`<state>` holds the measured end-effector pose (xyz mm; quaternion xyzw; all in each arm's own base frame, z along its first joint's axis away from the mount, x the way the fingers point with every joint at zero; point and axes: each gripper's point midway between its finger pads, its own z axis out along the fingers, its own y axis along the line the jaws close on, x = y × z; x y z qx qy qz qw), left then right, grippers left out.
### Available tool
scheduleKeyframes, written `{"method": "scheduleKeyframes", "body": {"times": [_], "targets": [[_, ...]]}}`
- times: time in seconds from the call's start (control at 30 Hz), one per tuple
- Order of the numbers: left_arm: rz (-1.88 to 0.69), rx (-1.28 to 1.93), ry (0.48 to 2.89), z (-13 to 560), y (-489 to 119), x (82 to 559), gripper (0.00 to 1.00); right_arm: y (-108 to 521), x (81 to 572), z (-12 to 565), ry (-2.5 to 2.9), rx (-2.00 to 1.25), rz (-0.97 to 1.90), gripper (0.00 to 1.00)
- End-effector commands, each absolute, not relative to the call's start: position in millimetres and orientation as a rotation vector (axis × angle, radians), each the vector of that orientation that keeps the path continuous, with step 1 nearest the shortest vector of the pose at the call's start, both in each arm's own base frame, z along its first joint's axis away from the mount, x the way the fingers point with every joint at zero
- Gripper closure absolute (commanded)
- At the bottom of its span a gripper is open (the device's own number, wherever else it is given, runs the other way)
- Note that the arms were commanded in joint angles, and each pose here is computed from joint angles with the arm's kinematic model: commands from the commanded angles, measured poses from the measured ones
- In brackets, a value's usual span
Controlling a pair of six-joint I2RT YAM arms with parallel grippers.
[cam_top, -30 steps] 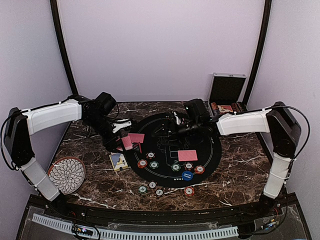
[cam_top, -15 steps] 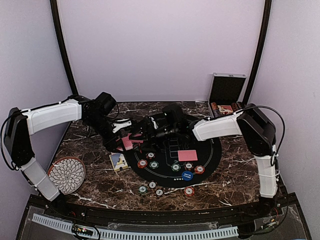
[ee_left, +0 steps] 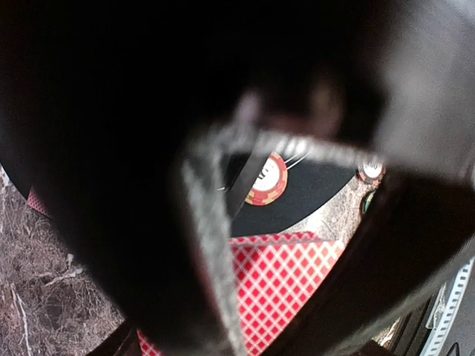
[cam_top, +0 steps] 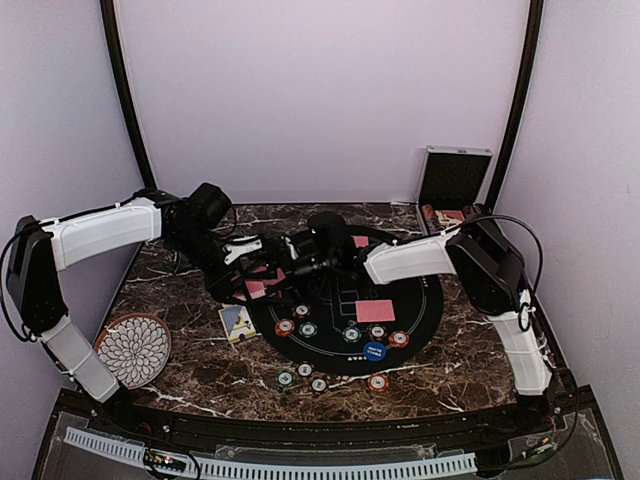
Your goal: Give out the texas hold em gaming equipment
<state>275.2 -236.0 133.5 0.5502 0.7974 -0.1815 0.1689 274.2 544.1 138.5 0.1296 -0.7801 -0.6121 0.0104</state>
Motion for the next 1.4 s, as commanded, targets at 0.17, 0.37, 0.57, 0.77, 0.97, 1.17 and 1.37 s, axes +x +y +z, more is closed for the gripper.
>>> {"method": "scheduleKeyframes", "body": {"times": [0.17,0.37,0.57,0.77,0.97,1.17,1.37], "targets": [[-0.529,1.556,2.200,156.8,-239.8,274.7,1.00,570.3,262.5,152.3,-2.299,0.480,-1.987,0.10],[-0.519,1.557,2.197,157.7,-239.2,275.7,1.00,572.5,262.2,143.8,-2.282,0.466,-1.961,0.15],[-0.518,1.554,2.187,161.9,-239.8,276.2,1.00,564.4,268.1,126.5,-2.334,0.435,-1.897,0.19],[-0.516,1.555,2.184,162.0,-239.7,276.3,1.00,547.1,279.1,120.6,-2.397,0.414,-1.862,0.23],[-0.514,1.557,2.185,161.2,-239.3,276.2,1.00,530.9,288.4,126.6,-2.424,0.399,-1.875,0.30],[-0.510,1.556,2.188,160.3,-238.4,275.6,1.00,523.4,290.1,132.7,-2.429,0.404,-1.884,0.40],[-0.502,1.559,2.192,158.6,-236.9,275.2,1.00,520.4,289.4,146.2,-2.423,0.420,-1.910,0.51]]}}
